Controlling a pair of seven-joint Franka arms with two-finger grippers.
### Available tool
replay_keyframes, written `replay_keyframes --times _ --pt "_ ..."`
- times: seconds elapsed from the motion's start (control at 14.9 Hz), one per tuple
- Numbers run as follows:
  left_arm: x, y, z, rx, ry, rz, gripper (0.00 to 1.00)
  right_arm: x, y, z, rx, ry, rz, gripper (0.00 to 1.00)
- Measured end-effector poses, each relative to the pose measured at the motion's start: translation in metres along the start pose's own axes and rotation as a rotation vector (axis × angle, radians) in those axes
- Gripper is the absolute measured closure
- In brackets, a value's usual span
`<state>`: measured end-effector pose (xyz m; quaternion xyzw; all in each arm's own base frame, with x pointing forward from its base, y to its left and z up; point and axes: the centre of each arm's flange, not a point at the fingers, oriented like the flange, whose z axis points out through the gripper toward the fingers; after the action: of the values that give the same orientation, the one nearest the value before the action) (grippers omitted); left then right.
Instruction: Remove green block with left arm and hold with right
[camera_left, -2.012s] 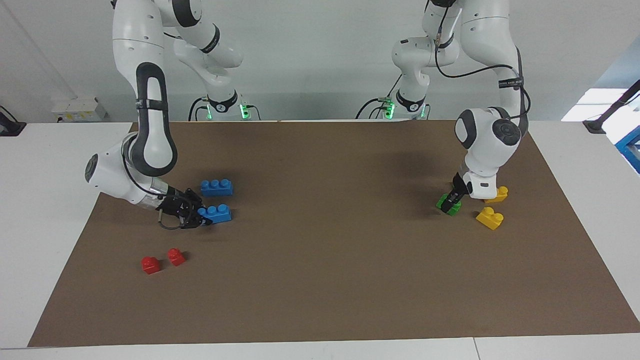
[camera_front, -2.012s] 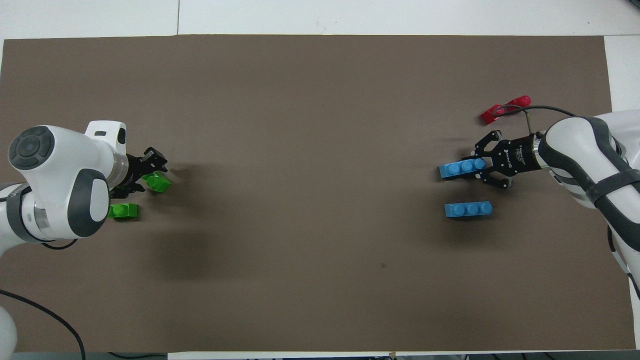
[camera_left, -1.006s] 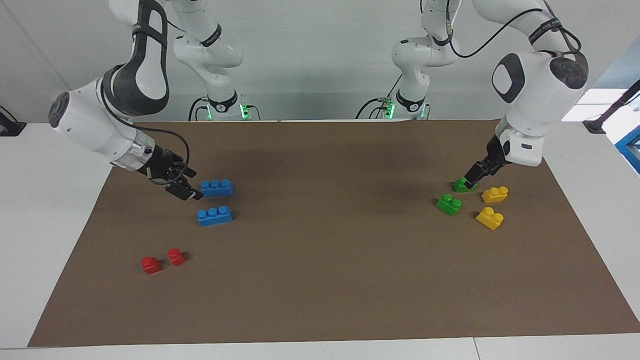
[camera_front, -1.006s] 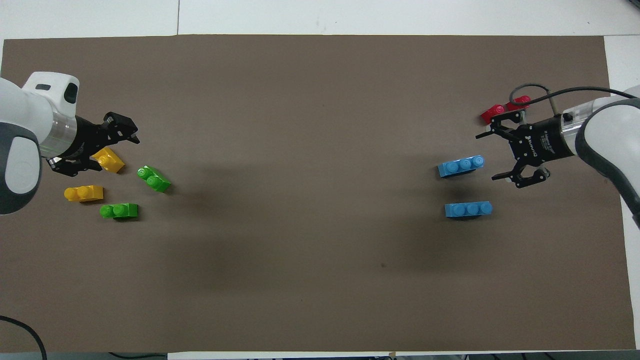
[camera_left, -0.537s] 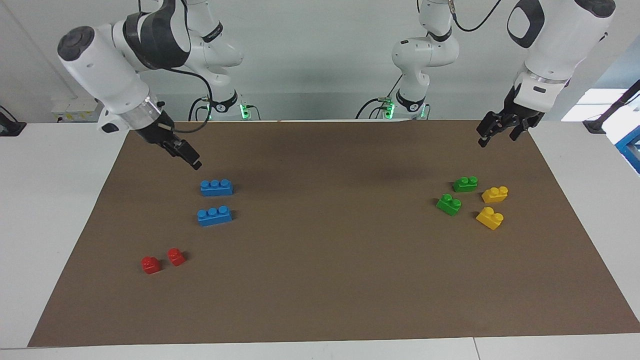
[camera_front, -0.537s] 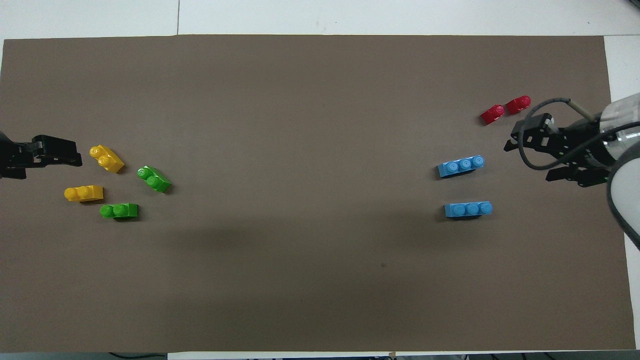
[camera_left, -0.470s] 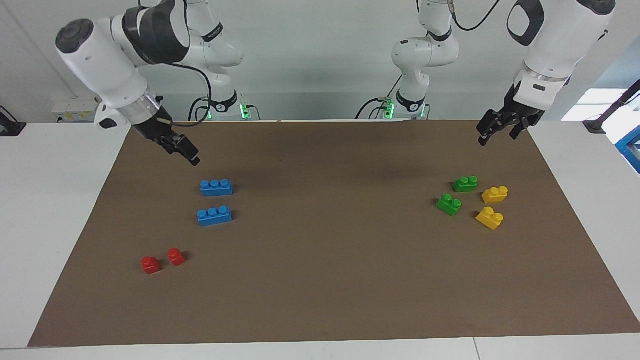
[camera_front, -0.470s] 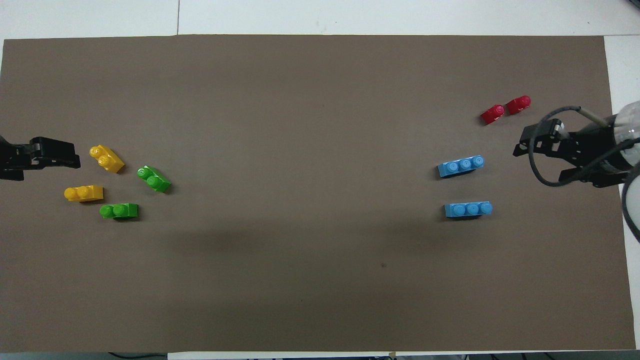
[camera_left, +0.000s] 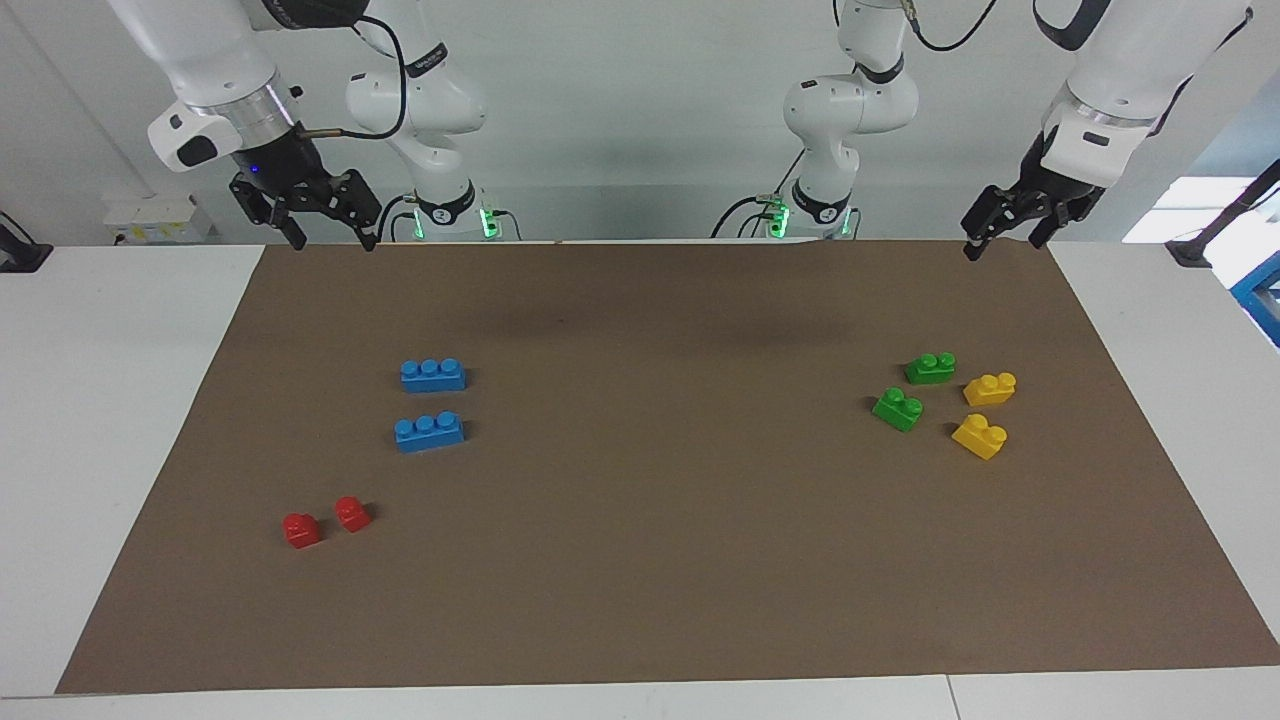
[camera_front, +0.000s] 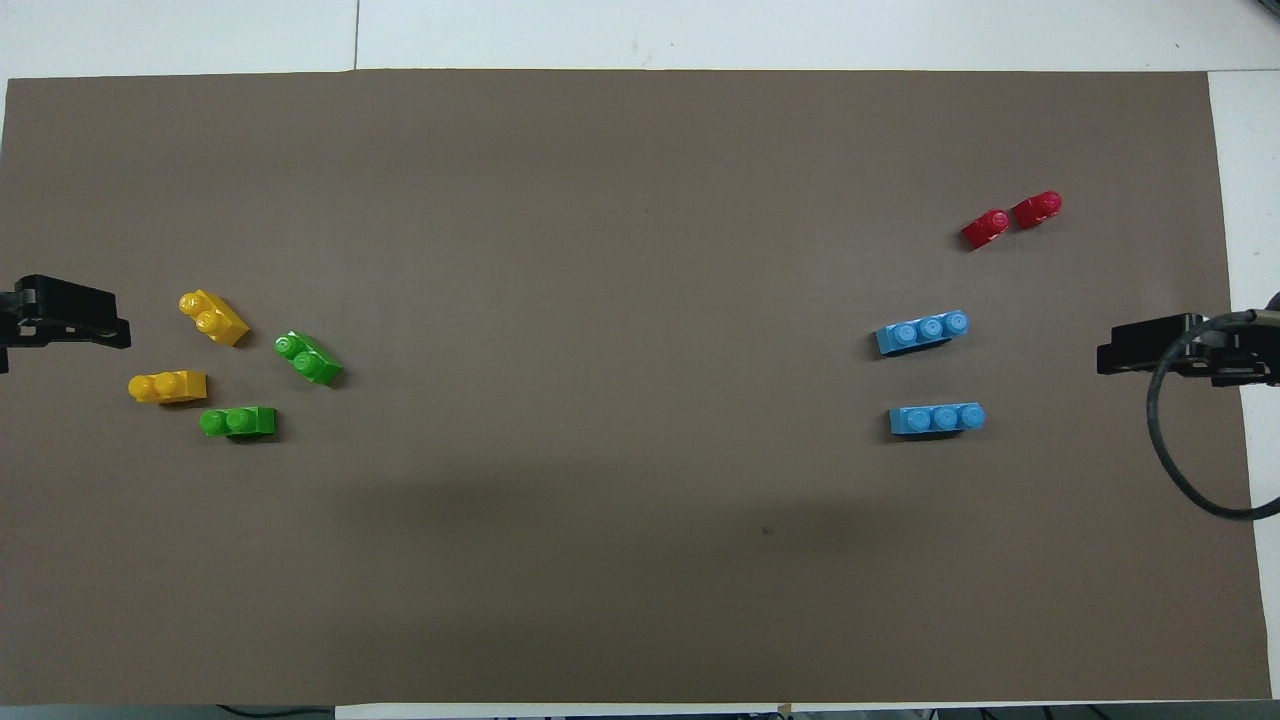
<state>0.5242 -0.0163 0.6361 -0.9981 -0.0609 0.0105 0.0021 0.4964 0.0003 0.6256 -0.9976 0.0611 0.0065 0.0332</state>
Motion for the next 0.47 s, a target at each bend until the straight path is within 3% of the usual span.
replay_keyframes --times 0.47 --pt "0.0039 0.0009 0.0038 0.0 -0.007 0.098 0.0 -0.0013 0.0099 0.0055 -0.095 -0.009 -0.008 0.01"
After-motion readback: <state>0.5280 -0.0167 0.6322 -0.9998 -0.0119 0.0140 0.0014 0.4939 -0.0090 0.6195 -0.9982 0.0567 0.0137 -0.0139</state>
